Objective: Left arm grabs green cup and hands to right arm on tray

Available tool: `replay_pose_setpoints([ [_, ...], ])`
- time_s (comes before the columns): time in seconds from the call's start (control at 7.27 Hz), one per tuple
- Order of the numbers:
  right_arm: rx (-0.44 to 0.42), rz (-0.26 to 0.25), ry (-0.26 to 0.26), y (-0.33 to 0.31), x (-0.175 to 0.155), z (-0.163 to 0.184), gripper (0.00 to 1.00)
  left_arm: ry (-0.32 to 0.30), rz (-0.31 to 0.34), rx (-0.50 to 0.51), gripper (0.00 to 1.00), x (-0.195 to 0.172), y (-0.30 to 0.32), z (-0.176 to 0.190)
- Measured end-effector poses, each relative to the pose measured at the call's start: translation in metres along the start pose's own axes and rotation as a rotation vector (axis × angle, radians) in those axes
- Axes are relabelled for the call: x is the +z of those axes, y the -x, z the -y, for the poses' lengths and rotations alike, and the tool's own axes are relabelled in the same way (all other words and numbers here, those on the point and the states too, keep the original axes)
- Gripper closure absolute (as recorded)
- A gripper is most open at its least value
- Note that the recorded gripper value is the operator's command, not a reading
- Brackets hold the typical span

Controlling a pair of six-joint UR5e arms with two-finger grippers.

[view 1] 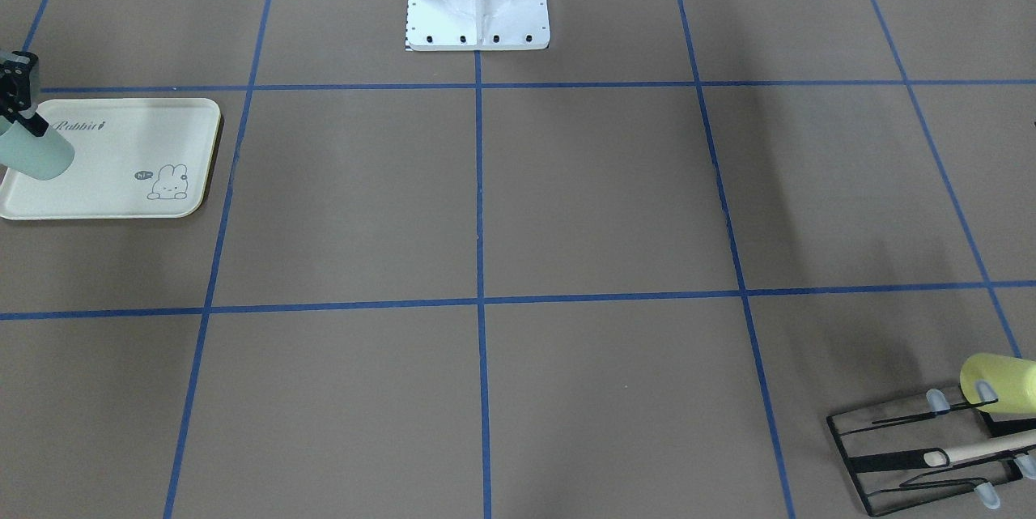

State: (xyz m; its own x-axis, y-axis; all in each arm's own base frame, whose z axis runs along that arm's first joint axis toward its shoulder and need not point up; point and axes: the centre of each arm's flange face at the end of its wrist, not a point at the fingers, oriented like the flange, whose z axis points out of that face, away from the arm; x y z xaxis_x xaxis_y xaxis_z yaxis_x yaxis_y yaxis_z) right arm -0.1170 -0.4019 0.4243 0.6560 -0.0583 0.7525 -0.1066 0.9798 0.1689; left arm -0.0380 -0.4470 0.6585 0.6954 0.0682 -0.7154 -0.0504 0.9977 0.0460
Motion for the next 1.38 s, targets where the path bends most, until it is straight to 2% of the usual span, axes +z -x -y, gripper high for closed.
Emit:
replay_pose_setpoints([
  [0.28, -0.020, -0.082, 0.042, -0.003, 0.028, -0.030, 1.00, 0.001, -0.001, -0.001, 0.00, 0.001, 0.000, -0.001],
  [0.41, -0.014, -0.103, 0.076, 0.003, 0.044, -0.045, 1.00, 0.001, -0.001, -0.001, 0.00, 0.001, 0.000, -0.001],
  [0.69, 0.031, -0.151, 0.107, 0.029, 0.078, -0.071, 1.00, -0.003, 0.000, 0.004, 0.00, -0.001, -0.002, 0.003],
  [1.24, 0.025, -0.201, 0.144, 0.040, 0.121, -0.089, 1.00, -0.007, -0.001, 0.010, 0.00, -0.003, -0.005, 0.009],
  [1.38, 0.023, -0.211, 0.144, 0.039, 0.131, -0.085, 0.96, -0.008, 0.000, 0.011, 0.00, -0.003, -0.005, 0.009],
])
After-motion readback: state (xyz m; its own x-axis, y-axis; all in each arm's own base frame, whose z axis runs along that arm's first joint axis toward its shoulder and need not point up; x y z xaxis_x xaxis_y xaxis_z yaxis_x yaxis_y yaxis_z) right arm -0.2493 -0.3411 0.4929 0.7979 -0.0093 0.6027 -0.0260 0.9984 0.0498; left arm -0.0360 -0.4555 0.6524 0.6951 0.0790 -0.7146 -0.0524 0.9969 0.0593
